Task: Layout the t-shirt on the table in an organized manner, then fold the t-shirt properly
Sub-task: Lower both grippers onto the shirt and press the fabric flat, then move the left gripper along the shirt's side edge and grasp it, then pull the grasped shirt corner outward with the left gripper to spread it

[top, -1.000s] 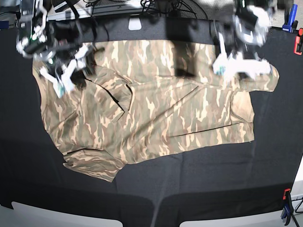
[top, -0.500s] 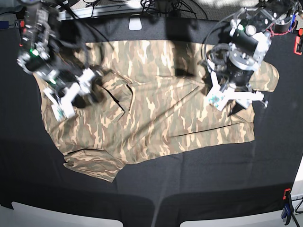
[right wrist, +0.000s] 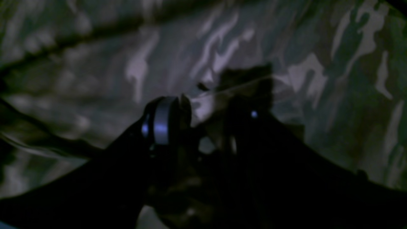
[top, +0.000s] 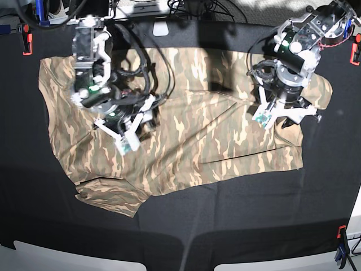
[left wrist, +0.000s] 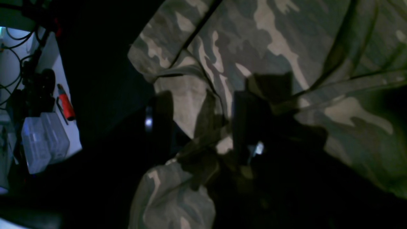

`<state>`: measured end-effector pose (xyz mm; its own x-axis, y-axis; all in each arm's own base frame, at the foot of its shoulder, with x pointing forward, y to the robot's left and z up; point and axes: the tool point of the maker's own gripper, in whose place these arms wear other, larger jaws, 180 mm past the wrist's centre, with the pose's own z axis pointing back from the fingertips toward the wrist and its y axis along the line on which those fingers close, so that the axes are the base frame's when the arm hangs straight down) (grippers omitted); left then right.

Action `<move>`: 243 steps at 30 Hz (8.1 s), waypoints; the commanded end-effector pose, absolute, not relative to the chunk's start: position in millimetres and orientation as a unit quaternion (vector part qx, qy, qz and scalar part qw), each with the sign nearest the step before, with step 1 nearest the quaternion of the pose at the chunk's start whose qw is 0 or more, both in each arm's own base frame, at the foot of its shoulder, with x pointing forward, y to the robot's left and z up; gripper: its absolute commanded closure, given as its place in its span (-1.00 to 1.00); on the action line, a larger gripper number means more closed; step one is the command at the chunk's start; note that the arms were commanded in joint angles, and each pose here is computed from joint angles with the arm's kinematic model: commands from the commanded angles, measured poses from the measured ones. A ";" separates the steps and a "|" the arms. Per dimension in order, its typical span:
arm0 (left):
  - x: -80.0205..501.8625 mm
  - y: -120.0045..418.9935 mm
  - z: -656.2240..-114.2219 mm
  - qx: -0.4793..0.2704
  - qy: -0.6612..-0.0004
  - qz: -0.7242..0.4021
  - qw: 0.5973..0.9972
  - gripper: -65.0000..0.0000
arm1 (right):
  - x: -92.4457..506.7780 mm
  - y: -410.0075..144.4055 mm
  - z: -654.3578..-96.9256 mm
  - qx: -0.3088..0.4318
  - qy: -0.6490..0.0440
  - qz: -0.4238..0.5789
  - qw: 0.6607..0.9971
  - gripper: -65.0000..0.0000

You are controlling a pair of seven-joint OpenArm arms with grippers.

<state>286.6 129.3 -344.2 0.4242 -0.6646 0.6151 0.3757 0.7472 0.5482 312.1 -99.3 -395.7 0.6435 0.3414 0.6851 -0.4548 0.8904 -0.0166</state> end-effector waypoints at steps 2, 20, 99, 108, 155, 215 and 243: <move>295.0 130.0 -330.9 0.174 -0.459 -0.314 0.813 0.15 | 321.9 -103.2 -383.3 0.071 -0.379 0.225 0.895 0.48; 295.2 129.7 -330.6 0.174 -0.459 -0.314 0.812 0.15 | 356.9 -122.4 -323.3 0.021 -0.455 0.249 0.855 1.00; 373.3 243.4 -364.8 0.333 -0.381 -0.346 0.790 0.59 | 377.0 -191.1 -288.7 -0.037 -0.488 0.208 0.847 -0.04; 386.5 267.8 -337.6 0.403 -0.363 -0.320 0.776 0.26 | 376.6 -191.2 -289.3 -0.037 -0.487 0.208 0.848 -0.04; 329.3 184.0 -339.8 0.062 -0.325 -0.532 0.779 0.26 | 369.1 -183.5 -298.1 -0.002 -0.462 0.203 0.863 -0.04; 199.3 232.3 -361.1 0.332 -0.221 -0.573 0.716 1.00 | 356.6 -179.4 -307.9 0.009 -0.438 0.249 0.864 -0.04; 114.4 213.1 -297.4 0.423 -0.283 -0.563 0.651 1.00 | 318.6 -152.2 -321.7 0.132 -0.365 0.289 0.875 -0.04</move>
